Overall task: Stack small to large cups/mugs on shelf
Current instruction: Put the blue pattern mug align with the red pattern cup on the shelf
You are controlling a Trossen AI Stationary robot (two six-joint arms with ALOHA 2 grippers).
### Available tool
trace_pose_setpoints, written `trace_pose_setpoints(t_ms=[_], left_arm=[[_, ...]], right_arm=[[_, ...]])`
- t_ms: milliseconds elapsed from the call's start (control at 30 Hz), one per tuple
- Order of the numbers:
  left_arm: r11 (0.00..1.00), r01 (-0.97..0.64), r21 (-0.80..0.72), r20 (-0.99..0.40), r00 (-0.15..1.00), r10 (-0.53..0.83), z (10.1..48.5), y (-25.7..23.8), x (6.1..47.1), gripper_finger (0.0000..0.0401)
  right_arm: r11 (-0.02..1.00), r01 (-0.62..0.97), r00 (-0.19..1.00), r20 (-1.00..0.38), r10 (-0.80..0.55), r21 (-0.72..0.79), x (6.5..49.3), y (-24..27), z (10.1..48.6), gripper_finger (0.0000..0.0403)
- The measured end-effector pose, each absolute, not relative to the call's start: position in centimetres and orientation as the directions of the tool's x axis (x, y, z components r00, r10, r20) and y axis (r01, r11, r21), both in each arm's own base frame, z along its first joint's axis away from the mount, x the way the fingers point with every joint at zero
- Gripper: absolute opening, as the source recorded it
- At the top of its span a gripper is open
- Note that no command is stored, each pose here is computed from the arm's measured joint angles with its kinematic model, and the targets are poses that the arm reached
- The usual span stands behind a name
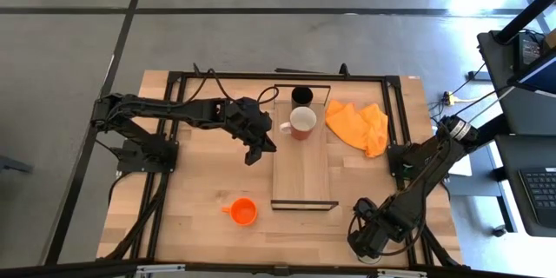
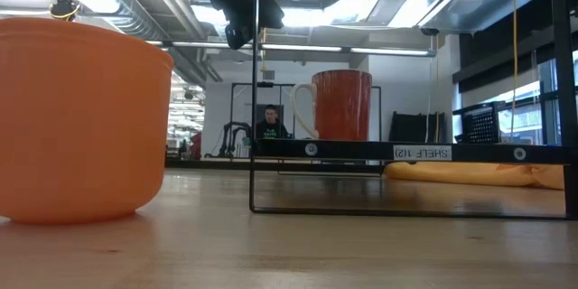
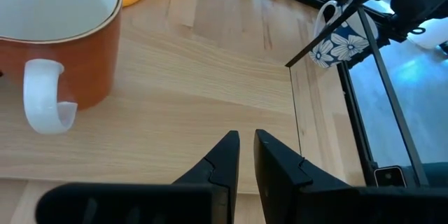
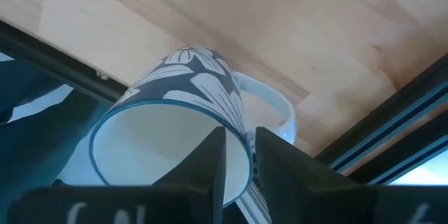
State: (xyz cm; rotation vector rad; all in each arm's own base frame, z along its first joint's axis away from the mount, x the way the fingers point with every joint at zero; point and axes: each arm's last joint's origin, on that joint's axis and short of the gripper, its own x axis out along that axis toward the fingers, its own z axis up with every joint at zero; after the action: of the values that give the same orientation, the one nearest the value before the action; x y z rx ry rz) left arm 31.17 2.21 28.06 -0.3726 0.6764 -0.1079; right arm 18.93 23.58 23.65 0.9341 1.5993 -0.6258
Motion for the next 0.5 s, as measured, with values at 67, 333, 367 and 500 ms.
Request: trace_pose_setpoints(t_ms=[67,333,367,500], left_arm=[[0.928,-0.023,-0.371,-0.591,0.777,-0.217,28.06,2.21,31.17,0.0039],[0.928,-0.024,-0.373,-0.591,0.777,-0.217,28.07,2.21,31.17,0.0039],[0.928,-0.024,-0.373,-0.591,0.777,-0.217,28.07,2.21,31.17,0.0039],[0.928,-0.024,-0.373,-0.591,0.777,-0.217,28.07,2.21,31.17,0.0039]], right_arm=[[0.545,0.834,-0.060,-0.968,0.243,0.085,18.92,23.58,23.43,0.0080],[0.598,0.795,-0.060,-0.968,0.242,0.100,18.87,23.54,23.12,0.0081],[0.603,0.791,-0.061,-0.969,0.241,0.100,18.87,23.53,23.12,0.0081],[0.627,0.771,-0.053,-0.972,0.230,0.107,18.88,23.48,23.10,0.0081]])
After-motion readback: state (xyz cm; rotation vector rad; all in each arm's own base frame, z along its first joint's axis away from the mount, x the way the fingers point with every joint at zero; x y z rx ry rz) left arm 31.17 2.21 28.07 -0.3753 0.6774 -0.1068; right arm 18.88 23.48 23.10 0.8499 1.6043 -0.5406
